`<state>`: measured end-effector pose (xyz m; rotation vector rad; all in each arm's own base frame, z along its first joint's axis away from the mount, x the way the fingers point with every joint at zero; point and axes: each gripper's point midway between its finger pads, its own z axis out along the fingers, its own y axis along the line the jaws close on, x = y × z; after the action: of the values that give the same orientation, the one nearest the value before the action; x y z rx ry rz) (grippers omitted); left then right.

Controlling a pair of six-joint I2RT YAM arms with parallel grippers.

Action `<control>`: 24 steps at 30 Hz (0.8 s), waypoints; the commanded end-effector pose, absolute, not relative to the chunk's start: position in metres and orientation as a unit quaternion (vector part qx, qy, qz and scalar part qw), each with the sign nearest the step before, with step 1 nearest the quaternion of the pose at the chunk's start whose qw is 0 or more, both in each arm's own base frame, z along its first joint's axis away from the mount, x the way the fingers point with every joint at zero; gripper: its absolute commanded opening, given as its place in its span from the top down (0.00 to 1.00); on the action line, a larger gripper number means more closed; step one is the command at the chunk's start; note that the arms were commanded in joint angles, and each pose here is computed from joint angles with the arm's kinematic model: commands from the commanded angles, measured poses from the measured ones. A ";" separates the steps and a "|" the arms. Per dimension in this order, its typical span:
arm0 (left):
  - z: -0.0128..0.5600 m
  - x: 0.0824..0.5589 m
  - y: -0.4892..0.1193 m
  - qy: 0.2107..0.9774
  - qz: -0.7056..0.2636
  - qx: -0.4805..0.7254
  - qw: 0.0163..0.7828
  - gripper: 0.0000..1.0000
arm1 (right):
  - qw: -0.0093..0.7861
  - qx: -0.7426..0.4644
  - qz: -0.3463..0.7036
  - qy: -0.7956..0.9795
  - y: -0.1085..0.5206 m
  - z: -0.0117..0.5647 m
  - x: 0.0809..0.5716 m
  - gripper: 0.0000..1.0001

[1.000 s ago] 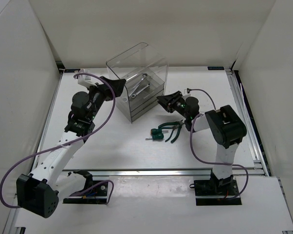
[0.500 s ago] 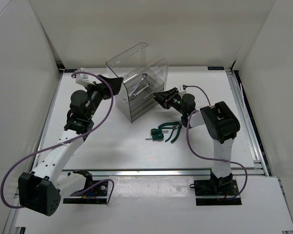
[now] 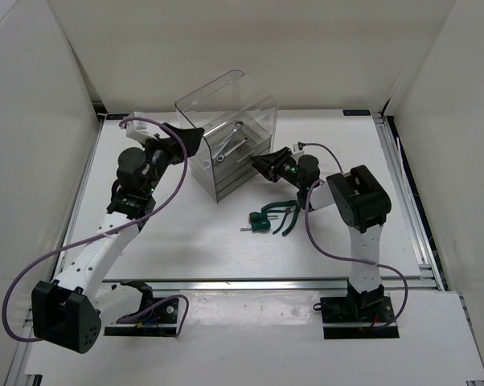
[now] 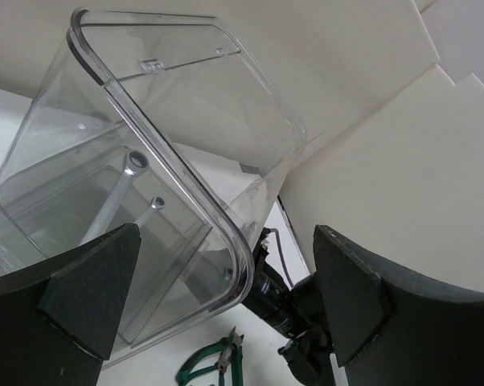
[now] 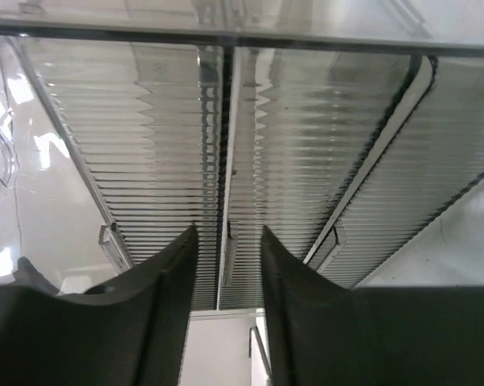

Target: Sort the tools into containers

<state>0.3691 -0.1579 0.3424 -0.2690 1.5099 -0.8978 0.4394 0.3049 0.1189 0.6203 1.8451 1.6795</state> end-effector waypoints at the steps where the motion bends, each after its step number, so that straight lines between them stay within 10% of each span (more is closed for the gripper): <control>1: 0.365 0.367 -0.157 0.640 -0.403 -0.108 0.646 0.01 | 0.287 0.213 0.648 0.673 0.316 0.134 0.445 0.62; 13: 0.364 0.366 -0.159 0.636 -0.414 -0.116 0.641 0.01 | 0.265 0.215 0.667 0.662 0.319 0.135 0.441 0.98; 24: 0.361 0.378 -0.161 0.619 -0.434 -0.136 0.641 0.01 | 0.257 0.224 0.647 0.682 0.289 0.126 0.418 1.00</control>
<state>0.3750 -0.1615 0.3553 -0.2976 1.4468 -0.9652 0.4270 0.2989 0.1144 0.6596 1.8559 1.7526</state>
